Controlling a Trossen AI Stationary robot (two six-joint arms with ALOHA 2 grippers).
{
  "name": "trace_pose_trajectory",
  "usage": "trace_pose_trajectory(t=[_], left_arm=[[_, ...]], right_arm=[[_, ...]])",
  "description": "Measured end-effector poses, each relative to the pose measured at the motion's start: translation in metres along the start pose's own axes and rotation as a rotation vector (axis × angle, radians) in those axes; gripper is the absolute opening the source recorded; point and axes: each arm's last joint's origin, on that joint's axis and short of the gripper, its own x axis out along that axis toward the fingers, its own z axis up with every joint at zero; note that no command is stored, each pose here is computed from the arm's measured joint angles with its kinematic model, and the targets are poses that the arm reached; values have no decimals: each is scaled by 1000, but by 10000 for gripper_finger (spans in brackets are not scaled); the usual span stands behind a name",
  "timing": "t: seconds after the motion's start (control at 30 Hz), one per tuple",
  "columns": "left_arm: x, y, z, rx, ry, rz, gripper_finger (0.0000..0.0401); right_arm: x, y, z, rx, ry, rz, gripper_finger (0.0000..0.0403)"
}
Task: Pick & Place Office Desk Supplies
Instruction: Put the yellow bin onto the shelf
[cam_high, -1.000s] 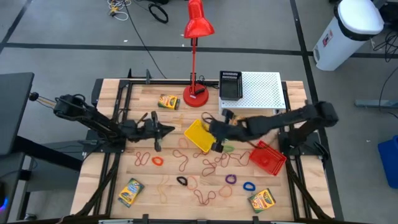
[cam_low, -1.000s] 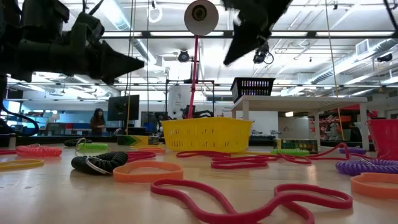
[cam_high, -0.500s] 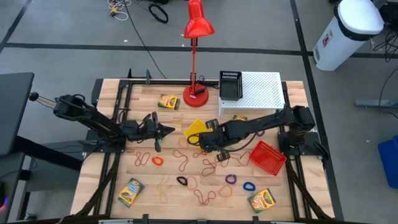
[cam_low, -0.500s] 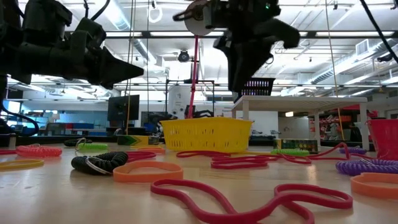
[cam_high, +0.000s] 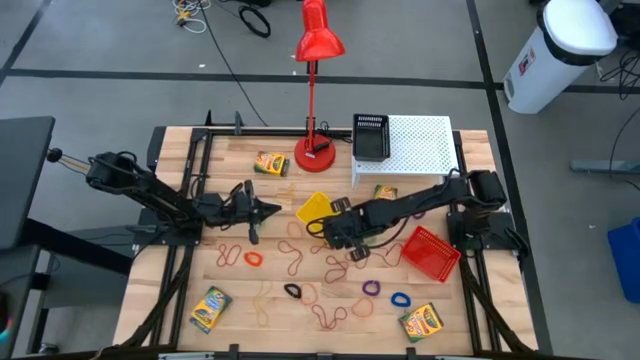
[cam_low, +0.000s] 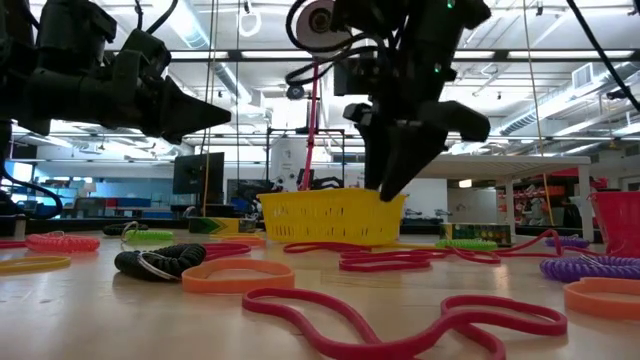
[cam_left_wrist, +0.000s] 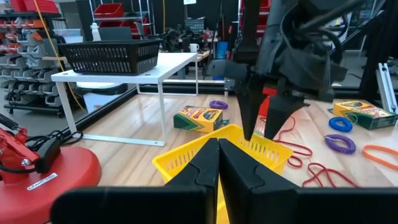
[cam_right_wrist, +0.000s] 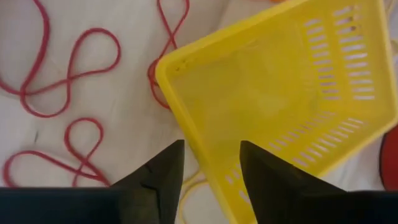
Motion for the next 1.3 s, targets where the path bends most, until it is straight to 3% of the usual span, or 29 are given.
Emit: trace_pose_trajectory(t=[0.37, 0.5, 0.73, 0.9, 1.3], left_arm=[[0, 0, 0, 0, 0, 0, 18], [0, 0, 0, 0, 1, 0, 18], [0, 0, -2, 8, 25, -1, 18], [0, 0, -3, 5, 32, -2, 18], [0, 0, -4, -9, 37, -2, 18]], right_arm=[[15, 7, -7, 4, -42, 6, 53], [16, 6, -7, 5, -37, -42, 14], [5, 10, 2, -1, -63, -71, 28], [-10, 20, 16, -39, -89, -82, 10], [-89, 51, 39, 29, -34, -48, 15]])
